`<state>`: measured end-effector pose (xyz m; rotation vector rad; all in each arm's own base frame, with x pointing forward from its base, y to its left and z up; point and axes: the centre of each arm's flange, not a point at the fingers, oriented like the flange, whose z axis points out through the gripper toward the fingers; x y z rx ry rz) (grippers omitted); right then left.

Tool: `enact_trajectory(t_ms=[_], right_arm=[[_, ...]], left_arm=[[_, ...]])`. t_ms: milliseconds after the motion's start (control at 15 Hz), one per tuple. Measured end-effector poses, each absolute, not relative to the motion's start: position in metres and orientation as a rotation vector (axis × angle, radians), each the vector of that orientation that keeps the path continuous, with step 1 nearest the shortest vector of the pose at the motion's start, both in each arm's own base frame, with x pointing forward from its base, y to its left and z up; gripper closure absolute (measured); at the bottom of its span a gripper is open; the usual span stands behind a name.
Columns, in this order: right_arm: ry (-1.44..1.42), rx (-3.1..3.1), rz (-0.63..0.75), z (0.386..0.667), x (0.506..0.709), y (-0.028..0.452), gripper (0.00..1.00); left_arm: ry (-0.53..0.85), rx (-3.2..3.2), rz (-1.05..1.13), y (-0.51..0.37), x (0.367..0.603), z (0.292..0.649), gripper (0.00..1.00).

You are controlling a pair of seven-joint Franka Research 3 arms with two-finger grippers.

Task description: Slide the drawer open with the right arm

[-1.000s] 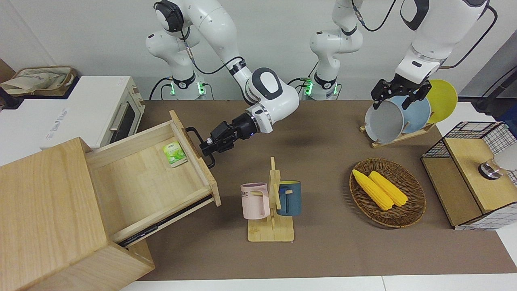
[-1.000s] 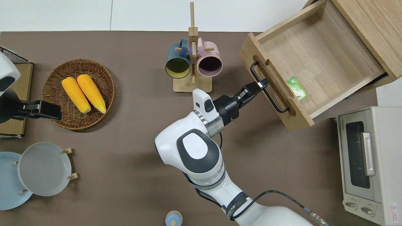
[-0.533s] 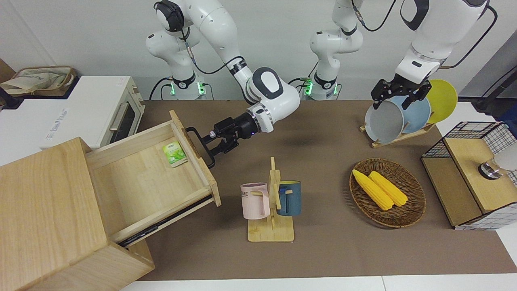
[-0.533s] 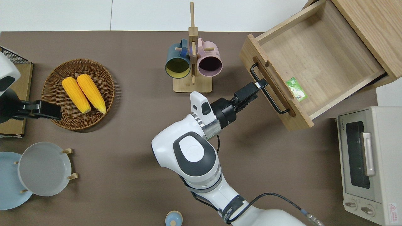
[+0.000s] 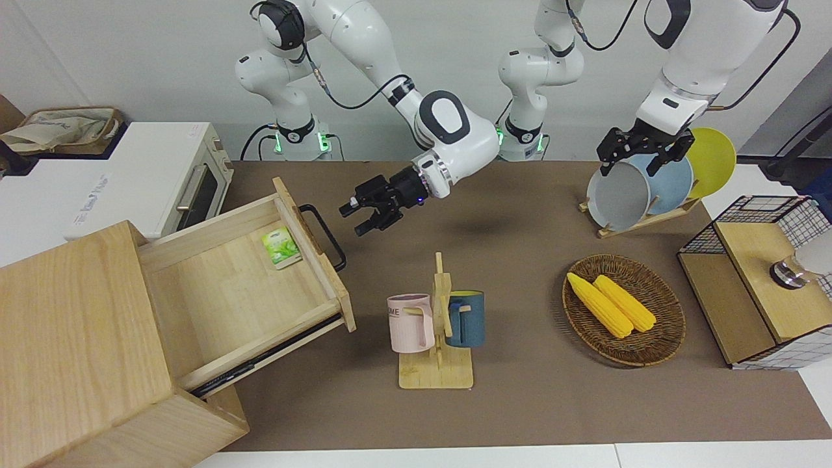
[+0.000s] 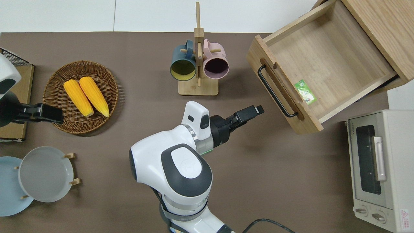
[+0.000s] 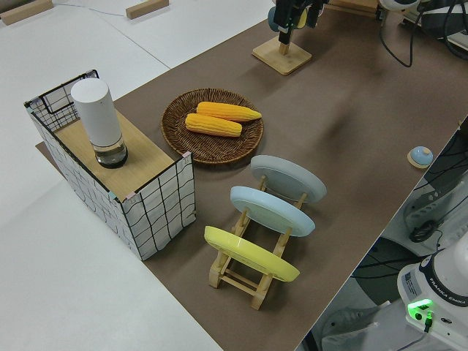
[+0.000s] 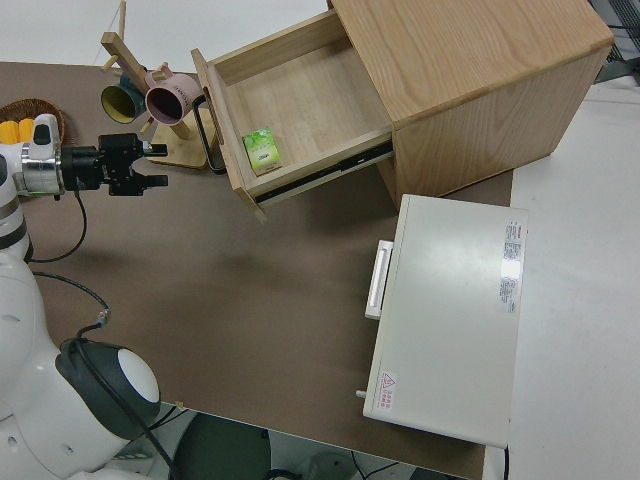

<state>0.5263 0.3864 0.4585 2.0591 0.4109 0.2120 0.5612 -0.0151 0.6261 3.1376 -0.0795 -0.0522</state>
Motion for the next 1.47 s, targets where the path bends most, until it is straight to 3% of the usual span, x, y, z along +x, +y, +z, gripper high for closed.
enact_trajectory(t_ms=[267,800,1067,1467], right_arm=[[0.321,2.312,0.165,0.516,0.524,0.364,0.01],[0.06,2.824,0.103,0.611,0.547,0.252,0.01],[0.002,2.977,0.07,0.632,0.562,0.192,0.01],[0.015,3.139,0.053,0.635,0.59,0.092,0.01]], left_arm=[[-0.079,3.138,-0.052,-0.015,0.561,0.626,0.0],[-0.079,3.138,-0.052,-0.015,0.561,0.626,0.0],[-0.079,3.138,-0.052,-0.015,0.561,0.626,0.0],[-0.079,3.138,-0.052,-0.015,0.561,0.626,0.0]])
